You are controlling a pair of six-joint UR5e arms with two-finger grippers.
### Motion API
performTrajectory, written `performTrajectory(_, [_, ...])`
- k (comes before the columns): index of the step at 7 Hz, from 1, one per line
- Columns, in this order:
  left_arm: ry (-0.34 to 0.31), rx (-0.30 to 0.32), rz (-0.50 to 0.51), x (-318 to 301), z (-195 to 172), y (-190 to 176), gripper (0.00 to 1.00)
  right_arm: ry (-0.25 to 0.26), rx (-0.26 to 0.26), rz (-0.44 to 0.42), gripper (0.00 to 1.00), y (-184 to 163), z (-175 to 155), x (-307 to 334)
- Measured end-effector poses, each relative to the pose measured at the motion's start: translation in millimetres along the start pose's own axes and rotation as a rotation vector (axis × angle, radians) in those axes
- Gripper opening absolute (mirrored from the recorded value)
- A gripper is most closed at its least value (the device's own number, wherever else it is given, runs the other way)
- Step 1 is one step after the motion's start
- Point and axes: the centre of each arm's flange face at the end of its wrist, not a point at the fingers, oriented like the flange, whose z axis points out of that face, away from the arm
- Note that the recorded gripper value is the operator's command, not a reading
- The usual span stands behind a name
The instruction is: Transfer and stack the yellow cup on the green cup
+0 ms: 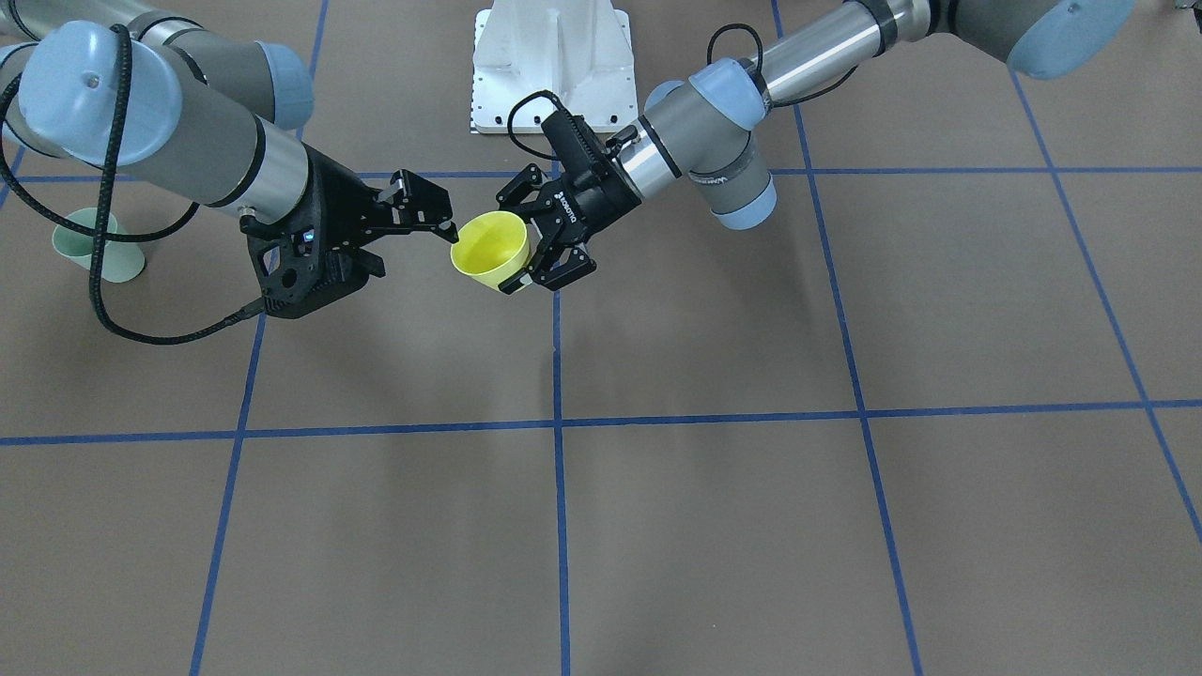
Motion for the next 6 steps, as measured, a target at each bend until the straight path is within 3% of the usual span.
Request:
performTrajectory(3, [0.003,0.012,-0.003,7,1,-5,0.0,0.003,-0.02,-0.002,0.88,7,16,-4])
performTrajectory(5, [-0.014,0.026,-0.003,7,1,-9,0.0,0.008,-0.019,-0.001,0.56,11,19,0])
performTrajectory(6, [-0.017,0.028,-0.004,7,1,-10,0.0,0.014,-0.015,0.0,0.51,11,20,3])
